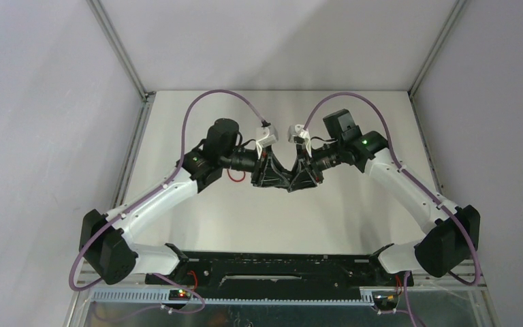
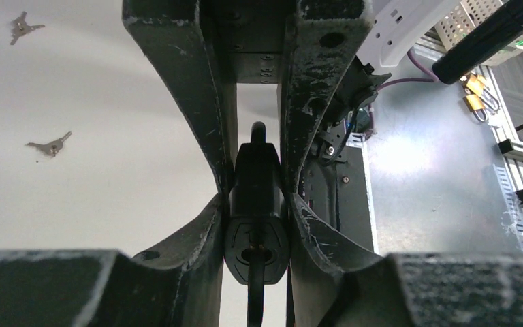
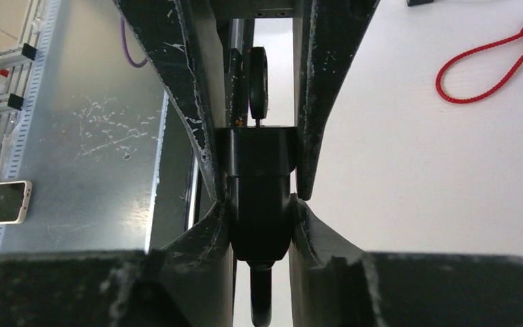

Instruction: Unlock with the key

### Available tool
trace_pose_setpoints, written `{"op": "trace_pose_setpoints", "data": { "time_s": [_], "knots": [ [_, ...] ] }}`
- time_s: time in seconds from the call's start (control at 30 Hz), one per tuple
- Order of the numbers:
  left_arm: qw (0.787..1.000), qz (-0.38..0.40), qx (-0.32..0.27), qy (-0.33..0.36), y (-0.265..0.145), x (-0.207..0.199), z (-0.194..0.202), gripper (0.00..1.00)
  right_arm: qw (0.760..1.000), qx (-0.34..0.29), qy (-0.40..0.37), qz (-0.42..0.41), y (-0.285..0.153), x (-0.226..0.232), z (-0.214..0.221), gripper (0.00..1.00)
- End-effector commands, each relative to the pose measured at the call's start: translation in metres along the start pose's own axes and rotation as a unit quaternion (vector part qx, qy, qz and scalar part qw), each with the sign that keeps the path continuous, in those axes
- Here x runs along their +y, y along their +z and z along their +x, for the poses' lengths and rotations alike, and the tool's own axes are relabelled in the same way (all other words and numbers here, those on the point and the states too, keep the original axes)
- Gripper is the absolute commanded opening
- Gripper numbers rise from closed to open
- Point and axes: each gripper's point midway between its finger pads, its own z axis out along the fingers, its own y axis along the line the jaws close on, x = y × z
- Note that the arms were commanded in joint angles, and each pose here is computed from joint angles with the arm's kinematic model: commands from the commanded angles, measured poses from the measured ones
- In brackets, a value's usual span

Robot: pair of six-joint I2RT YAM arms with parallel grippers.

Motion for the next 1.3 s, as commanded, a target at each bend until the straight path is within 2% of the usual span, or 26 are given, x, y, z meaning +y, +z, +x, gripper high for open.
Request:
{"op": "trace_pose_setpoints", "data": {
  "time_s": [0.0,0.07,0.27,0.37,0.43,0.53,0.7,0.9,1.0,1.27],
  "knots": [
    [0.999,0.005,-0.024,0.039,-0.002,-0.004,-0.014,0.1,1.0,-0.021,-0.012,-0.016,-0.004,0.008,-0.011,0.0],
    [0.999,-0.001,-0.02,0.04,-0.003,-0.002,-0.015,0.24,1.0,-0.02,-0.013,-0.019,-0.004,0.01,-0.01,0.0],
    [0.996,-0.035,0.006,0.079,-0.014,0.009,-0.02,0.58,1.0,-0.008,-0.01,-0.021,-0.005,0.013,-0.001,0.0],
    [0.993,-0.052,0.02,0.104,-0.025,0.012,-0.024,0.68,1.0,-0.005,-0.01,-0.017,-0.005,0.013,0.005,0.0],
    [0.989,-0.058,0.032,0.132,-0.031,0.011,-0.026,0.72,1.0,-0.006,-0.007,-0.014,-0.006,0.012,0.008,0.0],
    [0.984,-0.062,0.056,0.157,-0.038,0.011,-0.023,0.72,1.0,-0.009,-0.004,-0.011,-0.007,0.012,0.008,0.0],
    [0.974,-0.062,0.119,0.185,-0.045,0.012,-0.006,0.67,1.0,-0.014,0.003,-0.016,-0.007,0.011,0.007,0.0],
    [0.948,-0.068,0.166,0.264,-0.035,0.008,0.009,0.66,0.999,-0.019,0.012,-0.027,-0.006,0.011,0.007,0.0],
    [0.938,-0.075,0.18,0.285,-0.027,0.01,0.012,0.63,0.999,-0.019,0.015,-0.029,-0.005,0.011,0.007,0.0],
    [0.931,-0.081,0.191,0.3,-0.017,0.012,0.017,0.51,0.999,-0.017,0.018,-0.029,-0.006,0.011,0.008,0.0]
  ]
}}
